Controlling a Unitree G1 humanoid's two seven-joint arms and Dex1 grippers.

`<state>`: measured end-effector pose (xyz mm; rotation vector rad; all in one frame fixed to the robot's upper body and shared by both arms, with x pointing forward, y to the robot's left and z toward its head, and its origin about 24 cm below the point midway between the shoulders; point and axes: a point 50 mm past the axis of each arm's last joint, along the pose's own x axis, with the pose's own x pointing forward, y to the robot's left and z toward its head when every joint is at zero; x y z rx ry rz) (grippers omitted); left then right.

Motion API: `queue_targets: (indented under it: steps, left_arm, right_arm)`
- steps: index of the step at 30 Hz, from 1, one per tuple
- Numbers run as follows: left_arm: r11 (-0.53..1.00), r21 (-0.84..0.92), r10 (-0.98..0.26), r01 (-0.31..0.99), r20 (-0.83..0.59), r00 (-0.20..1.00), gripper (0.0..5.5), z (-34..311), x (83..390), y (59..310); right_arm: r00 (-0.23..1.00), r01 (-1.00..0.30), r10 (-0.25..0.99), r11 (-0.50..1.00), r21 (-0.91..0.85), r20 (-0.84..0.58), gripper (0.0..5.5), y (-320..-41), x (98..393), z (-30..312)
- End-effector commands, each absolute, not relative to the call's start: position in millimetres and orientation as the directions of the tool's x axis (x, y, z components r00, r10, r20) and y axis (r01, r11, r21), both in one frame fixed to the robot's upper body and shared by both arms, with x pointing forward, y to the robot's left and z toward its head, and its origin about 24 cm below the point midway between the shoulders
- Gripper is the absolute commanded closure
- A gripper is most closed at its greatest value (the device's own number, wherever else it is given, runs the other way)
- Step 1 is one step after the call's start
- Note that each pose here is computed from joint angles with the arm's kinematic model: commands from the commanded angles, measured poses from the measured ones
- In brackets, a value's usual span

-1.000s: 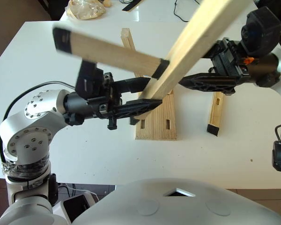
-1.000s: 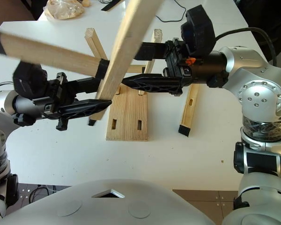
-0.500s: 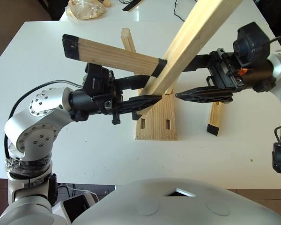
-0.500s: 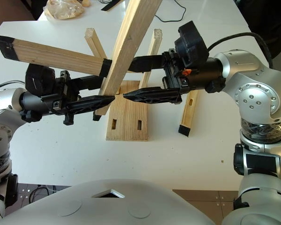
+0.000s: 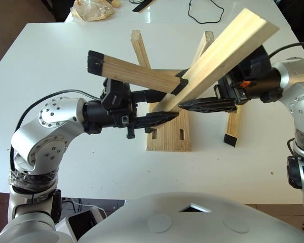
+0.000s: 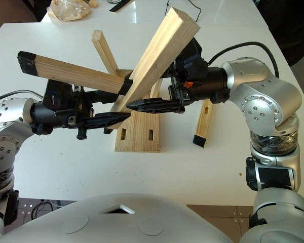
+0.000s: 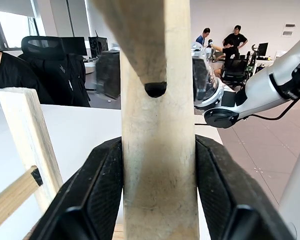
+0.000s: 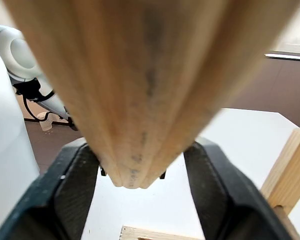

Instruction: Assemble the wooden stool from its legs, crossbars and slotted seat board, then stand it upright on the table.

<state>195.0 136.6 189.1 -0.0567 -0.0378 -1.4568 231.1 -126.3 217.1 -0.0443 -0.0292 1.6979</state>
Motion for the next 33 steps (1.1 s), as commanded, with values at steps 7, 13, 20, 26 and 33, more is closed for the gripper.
queue_targets:
  steps: [7,13,20,26,33]
  left_arm:
    - [0.135,0.007,-0.990,0.991,0.036,0.135,3.49,187,199,136]
    - [0.164,-0.080,-0.986,0.983,0.021,0.166,2.48,184,204,139]
    - [0.273,-0.080,-0.959,0.959,-0.106,0.264,1.32,156,197,156]
    - [0.374,-0.077,-0.907,0.924,-0.239,0.347,1.14,123,190,181]
    - [0.433,-0.065,-0.871,0.899,-0.286,0.399,1.14,104,188,190]
  right_arm:
    - [-0.146,-0.986,0.988,-0.149,-0.068,-0.049,3.45,-128,229,215]
    - [-0.143,-0.986,0.989,-0.146,-0.080,-0.036,3.47,-128,230,219]
    - [-0.110,-0.987,0.993,-0.114,-0.114,-0.033,3.47,-133,235,229]
    - [0.029,-0.996,0.991,0.018,-0.085,-0.127,3.47,-163,239,218]
    - [0.138,-0.990,0.947,0.123,-0.071,-0.291,3.47,-186,238,180]
